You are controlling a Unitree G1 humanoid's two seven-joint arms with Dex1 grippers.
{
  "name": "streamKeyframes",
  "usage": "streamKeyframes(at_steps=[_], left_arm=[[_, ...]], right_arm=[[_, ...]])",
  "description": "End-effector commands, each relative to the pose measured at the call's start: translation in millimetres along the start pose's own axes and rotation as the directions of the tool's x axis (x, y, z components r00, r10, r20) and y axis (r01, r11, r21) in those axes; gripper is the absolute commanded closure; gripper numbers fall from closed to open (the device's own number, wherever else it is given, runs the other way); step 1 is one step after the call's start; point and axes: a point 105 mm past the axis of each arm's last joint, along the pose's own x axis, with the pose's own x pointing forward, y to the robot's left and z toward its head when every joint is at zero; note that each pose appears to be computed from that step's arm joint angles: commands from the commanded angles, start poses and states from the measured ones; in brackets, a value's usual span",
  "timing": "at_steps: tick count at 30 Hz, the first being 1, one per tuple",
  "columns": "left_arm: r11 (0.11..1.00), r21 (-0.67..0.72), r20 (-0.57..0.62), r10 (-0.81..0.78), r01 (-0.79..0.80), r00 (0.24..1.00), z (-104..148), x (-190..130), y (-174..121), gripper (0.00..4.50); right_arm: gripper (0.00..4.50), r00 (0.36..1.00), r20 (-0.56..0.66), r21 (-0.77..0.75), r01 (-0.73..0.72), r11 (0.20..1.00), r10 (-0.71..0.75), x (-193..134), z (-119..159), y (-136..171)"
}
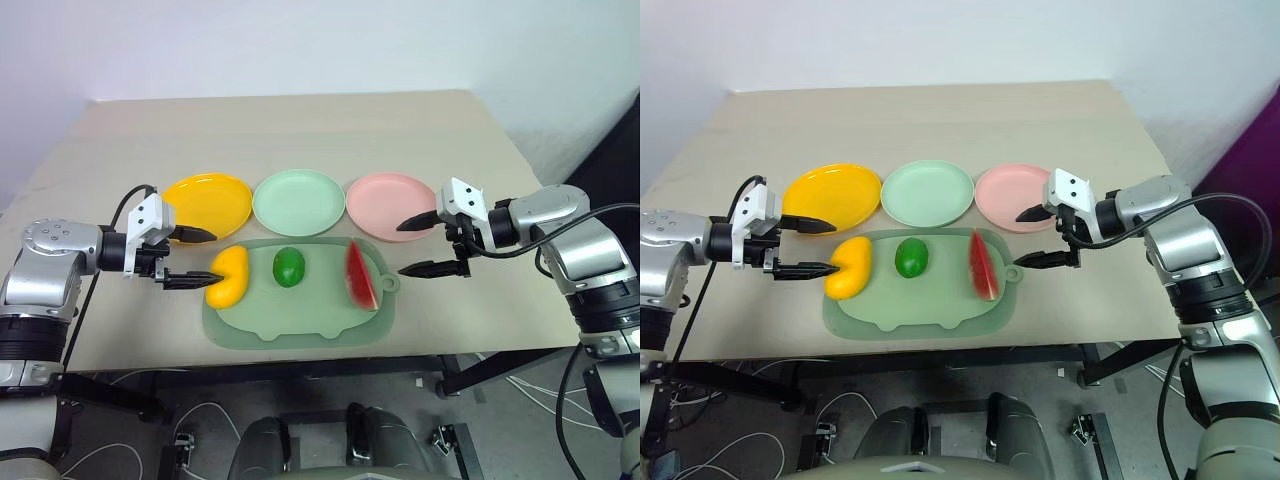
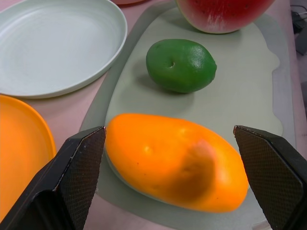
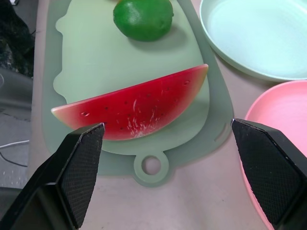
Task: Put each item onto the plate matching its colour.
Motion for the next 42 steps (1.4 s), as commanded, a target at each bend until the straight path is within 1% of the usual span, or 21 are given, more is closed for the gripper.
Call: streamKeyframes(at_steps=[1,13,34,37,42], left_arm=[[0.999,0.038,0.051,0.018,-0.02,0.999,15,-4,2,0.02],[0.999,0.042,0.057,0.023,-0.025,0.998,17,-3,3,0.02],[0.999,0.031,0.068,0.034,-0.036,0.997,17,0,4,0.02],[0.999,0.034,0.068,0.038,-0.04,0.997,18,-1,5,0.02],[0.998,0.033,0.073,0.043,-0.045,0.996,19,0,5,0.02]], right_arm=[[0.0,0.999,0.025,-0.039,0.034,0.999,-0.033,-6,14,-6],[0.0,0.998,0.034,-0.032,0.061,0.998,-0.06,-7,18,-12],[0.0,0.994,0.051,0.068,0.091,0.994,-0.095,-9,22,-18],[0.0,0.993,0.058,0.092,0.102,0.991,-0.107,-9,24,-20],[0.0,0.993,0.042,0.176,0.105,0.979,-0.114,-8,24,-20]])
